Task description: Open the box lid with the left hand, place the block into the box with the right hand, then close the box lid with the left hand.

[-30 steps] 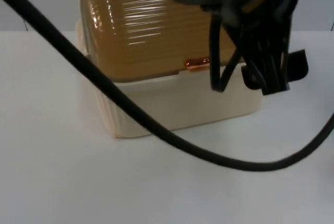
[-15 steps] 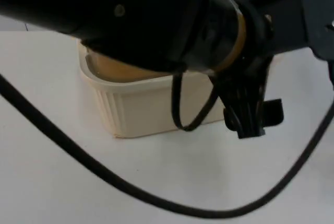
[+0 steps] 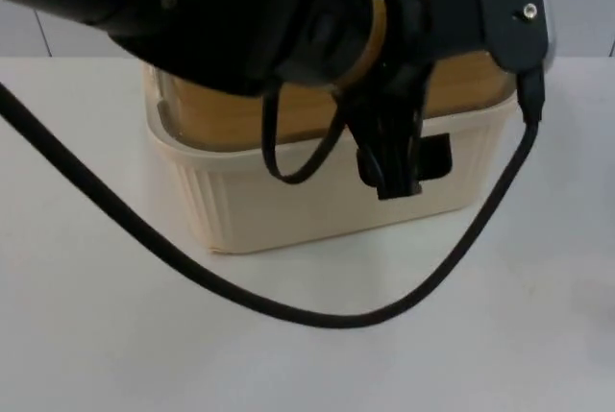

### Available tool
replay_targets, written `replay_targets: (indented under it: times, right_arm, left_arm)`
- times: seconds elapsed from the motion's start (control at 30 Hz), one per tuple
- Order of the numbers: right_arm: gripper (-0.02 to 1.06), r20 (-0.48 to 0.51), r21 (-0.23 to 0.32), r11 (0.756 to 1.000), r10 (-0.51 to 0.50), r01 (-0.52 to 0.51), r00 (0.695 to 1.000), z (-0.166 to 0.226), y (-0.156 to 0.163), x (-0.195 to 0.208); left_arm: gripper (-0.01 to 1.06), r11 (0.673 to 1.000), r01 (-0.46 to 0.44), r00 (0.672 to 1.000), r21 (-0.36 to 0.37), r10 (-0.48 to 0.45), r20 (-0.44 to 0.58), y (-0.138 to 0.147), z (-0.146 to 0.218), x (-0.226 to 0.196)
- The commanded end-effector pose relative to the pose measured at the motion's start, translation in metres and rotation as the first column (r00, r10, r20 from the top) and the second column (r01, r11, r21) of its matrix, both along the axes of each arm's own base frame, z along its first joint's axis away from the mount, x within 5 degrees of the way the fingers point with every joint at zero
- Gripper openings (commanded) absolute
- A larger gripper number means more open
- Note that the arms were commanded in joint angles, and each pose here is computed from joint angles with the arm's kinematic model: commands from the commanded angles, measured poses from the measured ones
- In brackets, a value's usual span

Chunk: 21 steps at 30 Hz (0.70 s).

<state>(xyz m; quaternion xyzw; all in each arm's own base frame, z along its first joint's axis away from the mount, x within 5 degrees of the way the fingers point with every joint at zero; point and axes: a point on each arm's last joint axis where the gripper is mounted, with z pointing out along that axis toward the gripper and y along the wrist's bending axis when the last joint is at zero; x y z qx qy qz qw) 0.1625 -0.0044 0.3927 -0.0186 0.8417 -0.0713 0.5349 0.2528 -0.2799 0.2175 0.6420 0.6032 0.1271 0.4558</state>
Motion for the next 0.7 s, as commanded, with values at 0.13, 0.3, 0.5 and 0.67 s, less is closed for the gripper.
replay_targets:
  times: [0.13,0.3,0.5,0.67]
  right_arm:
    - [1.05,0.029,-0.01,1.0,0.002,-0.002,1.0,0.004,-0.001,0.0]
    - [1.05,0.027,-0.01,1.0,0.002,-0.001,1.0,0.004,-0.001,0.0]
    - [1.05,0.029,-0.01,1.0,0.002,-0.002,1.0,0.004,-0.001,0.0]
    - [1.05,0.031,-0.012,1.0,0.002,-0.002,1.0,0.004,-0.001,0.0]
  left_arm:
    - [0.98,0.997,-0.014,1.0,0.073,0.015,-0.017,-0.002,-0.027,0.006]
    - [0.9,0.995,-0.077,0.995,0.056,0.073,0.06,-0.001,-0.023,0.014]
    - [0.54,0.992,-0.118,0.992,0.04,0.117,0.046,-0.001,-0.029,0.016]
    - [0.24,0.992,-0.117,0.993,0.036,0.116,0.036,-0.001,-0.031,0.016]
